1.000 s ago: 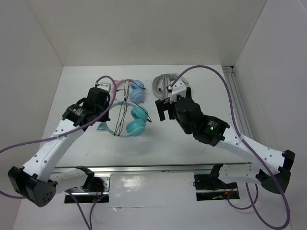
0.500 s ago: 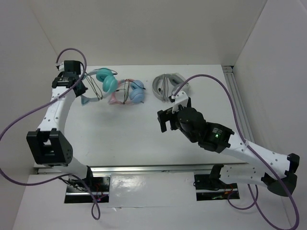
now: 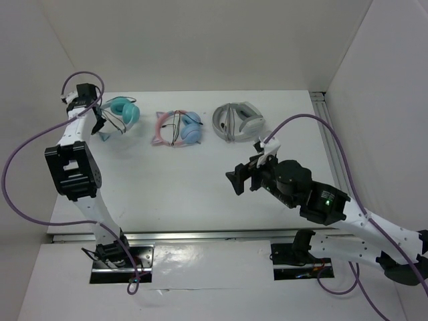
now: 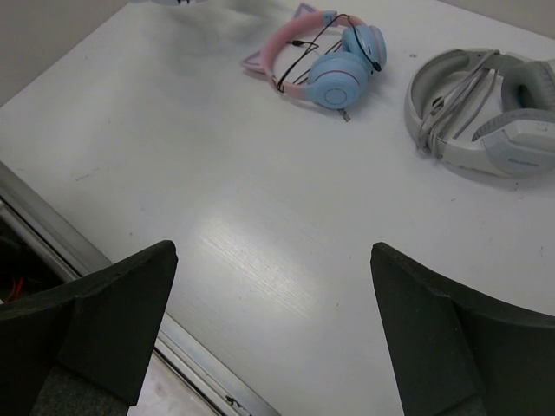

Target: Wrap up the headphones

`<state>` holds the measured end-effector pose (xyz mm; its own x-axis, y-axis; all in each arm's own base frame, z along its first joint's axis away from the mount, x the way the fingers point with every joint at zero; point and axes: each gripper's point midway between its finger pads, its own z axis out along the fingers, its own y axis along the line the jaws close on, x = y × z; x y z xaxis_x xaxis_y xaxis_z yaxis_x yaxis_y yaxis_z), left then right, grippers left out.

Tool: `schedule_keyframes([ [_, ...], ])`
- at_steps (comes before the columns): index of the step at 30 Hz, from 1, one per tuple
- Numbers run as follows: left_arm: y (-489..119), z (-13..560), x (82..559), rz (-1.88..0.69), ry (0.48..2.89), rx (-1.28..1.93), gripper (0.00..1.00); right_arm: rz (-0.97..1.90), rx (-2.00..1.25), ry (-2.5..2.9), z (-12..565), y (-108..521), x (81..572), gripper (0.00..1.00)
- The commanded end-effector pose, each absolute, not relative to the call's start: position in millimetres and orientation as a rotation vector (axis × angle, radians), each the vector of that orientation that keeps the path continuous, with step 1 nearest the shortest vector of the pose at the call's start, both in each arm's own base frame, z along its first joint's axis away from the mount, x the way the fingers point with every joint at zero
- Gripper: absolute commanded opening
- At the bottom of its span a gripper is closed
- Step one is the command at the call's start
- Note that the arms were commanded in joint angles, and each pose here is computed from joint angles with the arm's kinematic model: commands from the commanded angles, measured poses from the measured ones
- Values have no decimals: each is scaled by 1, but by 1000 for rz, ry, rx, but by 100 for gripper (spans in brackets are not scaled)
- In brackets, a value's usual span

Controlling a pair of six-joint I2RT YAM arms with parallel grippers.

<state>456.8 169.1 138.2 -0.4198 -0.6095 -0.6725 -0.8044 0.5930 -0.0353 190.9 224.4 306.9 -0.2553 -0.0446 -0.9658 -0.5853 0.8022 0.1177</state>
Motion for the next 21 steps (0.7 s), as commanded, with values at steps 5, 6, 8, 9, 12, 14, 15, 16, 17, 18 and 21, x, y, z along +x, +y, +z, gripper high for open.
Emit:
schedule_keyframes([
  [5,200,135,478,273,1938,-1233,0,599,-500,1766,304,233,187,100],
  [6,201,131,481,238,1940,-1214,0,605,-508,1767,301,235,186,100],
  [8,206,127,488,223,1937,-1165,0,606,-521,1773,297,237,184,100],
  [9,206,119,493,218,1954,-1153,0,606,-521,1773,297,237,184,100],
  [12,211,101,499,183,1987,-1144,0,606,-521,1773,297,237,184,100],
  [14,209,95,506,157,1992,-1112,0,605,-506,1776,297,236,185,100],
  [15,208,93,511,111,2003,-1103,0,599,-512,1784,292,236,185,100],
  [16,208,98,520,88,1998,-1079,0,599,-512,1785,292,236,185,100],
  [17,206,84,523,79,2038,-1068,0,589,-504,1798,286,235,186,100],
  [18,205,85,532,53,2030,-1027,0,594,-499,1791,289,233,185,100],
  [21,196,75,545,25,2100,-912,0,567,-501,1810,278,231,187,100],
])
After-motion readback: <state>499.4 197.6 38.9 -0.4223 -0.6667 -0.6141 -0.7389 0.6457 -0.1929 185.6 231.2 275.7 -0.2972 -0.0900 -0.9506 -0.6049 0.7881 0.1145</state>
